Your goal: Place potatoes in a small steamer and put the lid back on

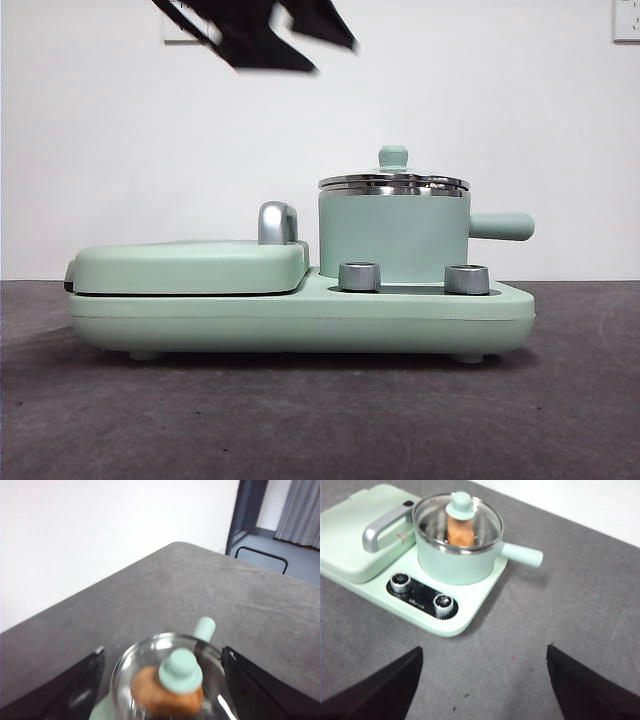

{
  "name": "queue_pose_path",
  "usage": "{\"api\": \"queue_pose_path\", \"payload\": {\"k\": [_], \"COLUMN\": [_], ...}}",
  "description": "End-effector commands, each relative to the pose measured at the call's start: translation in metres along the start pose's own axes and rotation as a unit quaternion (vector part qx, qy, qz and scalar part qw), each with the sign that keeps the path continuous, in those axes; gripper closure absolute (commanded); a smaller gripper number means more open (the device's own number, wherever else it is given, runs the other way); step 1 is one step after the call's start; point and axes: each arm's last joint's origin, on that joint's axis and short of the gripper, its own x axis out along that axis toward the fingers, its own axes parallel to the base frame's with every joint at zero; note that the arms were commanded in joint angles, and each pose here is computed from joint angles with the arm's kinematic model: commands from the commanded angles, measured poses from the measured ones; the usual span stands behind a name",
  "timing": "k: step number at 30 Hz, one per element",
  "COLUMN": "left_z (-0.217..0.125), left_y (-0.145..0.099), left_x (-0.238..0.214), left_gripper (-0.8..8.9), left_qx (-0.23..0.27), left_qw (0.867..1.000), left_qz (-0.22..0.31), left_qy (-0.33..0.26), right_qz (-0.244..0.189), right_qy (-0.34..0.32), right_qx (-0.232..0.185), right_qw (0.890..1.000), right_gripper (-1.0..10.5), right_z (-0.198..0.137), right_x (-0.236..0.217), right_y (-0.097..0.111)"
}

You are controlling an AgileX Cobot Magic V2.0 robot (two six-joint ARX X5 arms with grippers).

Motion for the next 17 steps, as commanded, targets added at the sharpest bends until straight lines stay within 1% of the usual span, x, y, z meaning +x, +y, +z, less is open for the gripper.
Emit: {"api": "queue_pose_path", "payload": {"k": [1,3,6,9,12,17], "left_z": [0.004,0.005,-0.001,-0.019,-0.047,-0.085], "left_y": [-0.003,-0.005,-0.016,-0.031,-0.047,-0.073], "left_x": [-0.019,-0.035,-0.060,-0.083,-0.109,-0.154], "left_gripper": [4.40,4.40,4.41,4.45,4.46,4.47], "left_qx": [-0.021,-0.031,-0.044,-0.068,-0.100,-0.127], "left_qw": [0.999,0.998,0.997,0.995,0.993,0.989], "left_qz": [-0.006,-0.010,-0.015,-0.014,-0.004,0.037], "left_qy": [0.034,0.046,0.059,0.065,0.067,0.070], "right_qz": [0.002,0.003,0.005,0.006,0.006,0.006], "right_qy": [0.000,0.003,0.006,0.008,0.010,0.013], "right_qx": [0.007,0.007,0.006,0.005,0.007,0.020], "right_qw": [1.000,1.000,1.000,1.000,1.000,1.000], "right_gripper": [5.7,5.7,5.7,5.7,5.7,5.7], "right_z": [0.001,0.000,0.000,-0.001,-0.001,-0.002], "right_x": [-0.002,-0.002,-0.002,-0.002,-0.002,-0.002], "right_y": [0.000,0.000,0.000,0.000,0.000,0.000]}}
